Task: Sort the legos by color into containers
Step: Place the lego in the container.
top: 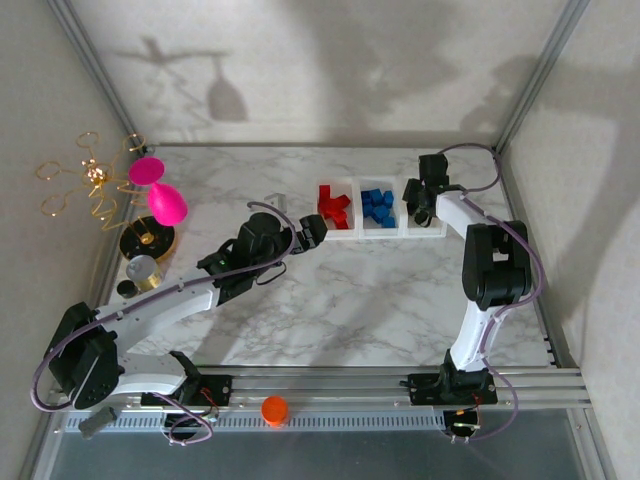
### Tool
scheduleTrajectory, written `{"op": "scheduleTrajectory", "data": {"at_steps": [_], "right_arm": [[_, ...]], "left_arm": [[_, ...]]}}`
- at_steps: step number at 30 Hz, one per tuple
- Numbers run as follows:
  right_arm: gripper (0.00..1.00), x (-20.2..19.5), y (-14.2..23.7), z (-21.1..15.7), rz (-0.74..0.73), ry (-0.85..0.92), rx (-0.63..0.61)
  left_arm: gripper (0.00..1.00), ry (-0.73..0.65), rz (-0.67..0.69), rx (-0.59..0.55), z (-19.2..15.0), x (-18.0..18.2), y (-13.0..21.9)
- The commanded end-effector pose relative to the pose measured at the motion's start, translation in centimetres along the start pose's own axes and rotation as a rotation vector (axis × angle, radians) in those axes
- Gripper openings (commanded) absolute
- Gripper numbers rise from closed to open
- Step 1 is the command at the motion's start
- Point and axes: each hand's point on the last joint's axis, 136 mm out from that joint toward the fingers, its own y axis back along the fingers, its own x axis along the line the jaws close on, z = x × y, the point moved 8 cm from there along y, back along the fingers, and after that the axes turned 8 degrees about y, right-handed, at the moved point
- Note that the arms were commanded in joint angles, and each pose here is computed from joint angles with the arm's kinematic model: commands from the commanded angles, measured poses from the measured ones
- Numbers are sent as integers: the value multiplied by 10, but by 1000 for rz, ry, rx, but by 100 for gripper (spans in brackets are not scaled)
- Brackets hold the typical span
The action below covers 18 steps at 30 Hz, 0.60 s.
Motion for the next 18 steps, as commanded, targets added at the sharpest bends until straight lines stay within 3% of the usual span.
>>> {"op": "scheduleTrajectory", "data": {"at_steps": [1, 10, 18], "right_arm": [[70, 9, 34, 9, 63, 9, -48], [75, 84, 95, -26, 249, 149, -57], [78, 166, 140, -82, 451, 314, -40]], "left_arm": [[100, -10, -57, -8, 6, -14, 7], [100, 14, 11, -11, 3, 2, 27], [100, 55, 121, -107, 10, 31, 72]]}}
